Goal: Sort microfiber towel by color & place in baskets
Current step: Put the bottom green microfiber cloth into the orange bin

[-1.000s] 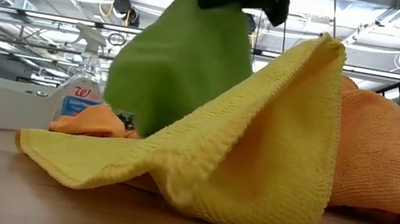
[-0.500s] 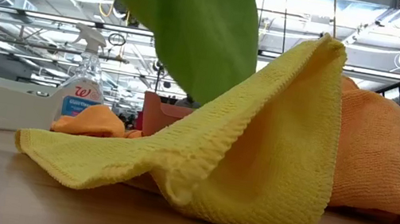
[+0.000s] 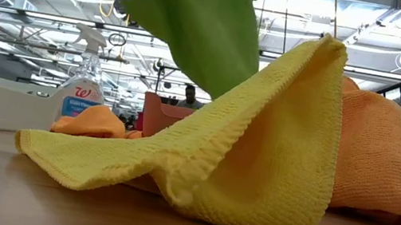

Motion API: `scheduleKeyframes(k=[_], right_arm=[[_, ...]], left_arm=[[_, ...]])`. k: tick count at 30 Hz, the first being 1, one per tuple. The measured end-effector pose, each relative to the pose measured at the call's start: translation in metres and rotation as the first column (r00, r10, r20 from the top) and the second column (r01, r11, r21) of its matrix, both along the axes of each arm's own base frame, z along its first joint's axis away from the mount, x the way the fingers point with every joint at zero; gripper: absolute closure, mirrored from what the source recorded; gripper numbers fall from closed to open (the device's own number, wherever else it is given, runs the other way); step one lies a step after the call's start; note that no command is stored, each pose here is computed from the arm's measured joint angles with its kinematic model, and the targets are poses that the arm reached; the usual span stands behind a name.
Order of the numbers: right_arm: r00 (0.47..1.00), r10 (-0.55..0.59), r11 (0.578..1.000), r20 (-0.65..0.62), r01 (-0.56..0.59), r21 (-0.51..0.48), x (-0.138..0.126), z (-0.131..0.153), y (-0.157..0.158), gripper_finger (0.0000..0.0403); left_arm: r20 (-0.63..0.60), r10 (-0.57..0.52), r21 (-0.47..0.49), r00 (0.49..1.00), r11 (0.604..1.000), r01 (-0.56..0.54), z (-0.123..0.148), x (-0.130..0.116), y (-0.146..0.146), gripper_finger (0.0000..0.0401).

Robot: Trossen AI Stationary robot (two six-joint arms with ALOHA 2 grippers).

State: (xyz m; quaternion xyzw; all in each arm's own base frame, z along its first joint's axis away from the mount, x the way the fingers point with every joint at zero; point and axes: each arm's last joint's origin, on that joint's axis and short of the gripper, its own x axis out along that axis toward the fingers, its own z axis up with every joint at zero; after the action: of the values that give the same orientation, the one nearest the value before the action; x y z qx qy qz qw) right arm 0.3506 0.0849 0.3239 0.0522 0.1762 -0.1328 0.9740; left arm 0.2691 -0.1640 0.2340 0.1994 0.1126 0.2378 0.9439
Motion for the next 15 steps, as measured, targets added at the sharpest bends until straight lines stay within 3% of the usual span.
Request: scheduleKeyframes(k=[4,9,12,15], right_arm=[[1.0,-0.015,1.0,0.011,0.016,-0.017,0.003,0.001,-0.009,0.0397],[1.0,-0.006,1.0,-0.003,0.005,-0.021,0.003,0.0,-0.012,0.0397],[1.0,0.01,1.0,-0.007,-0.01,-0.026,0.003,0.0,-0.011,0.0397],[1.0,0.015,0.999,-0.02,-0.016,-0.039,0.003,-0.001,-0.011,0.0397]], left_arm=[[0.021,0.018,-0.075,1.0,0.997,-0.016,-0.001,0.013,0.02,0.0009],[-0.036,0.146,-0.083,0.989,0.985,-0.148,-0.009,0.025,0.055,0.0021],[-0.066,0.182,-0.073,0.981,0.98,-0.187,-0.012,0.029,0.069,0.0066],[-0.108,0.204,-0.055,0.973,0.976,-0.211,-0.015,0.032,0.083,0.0152]])
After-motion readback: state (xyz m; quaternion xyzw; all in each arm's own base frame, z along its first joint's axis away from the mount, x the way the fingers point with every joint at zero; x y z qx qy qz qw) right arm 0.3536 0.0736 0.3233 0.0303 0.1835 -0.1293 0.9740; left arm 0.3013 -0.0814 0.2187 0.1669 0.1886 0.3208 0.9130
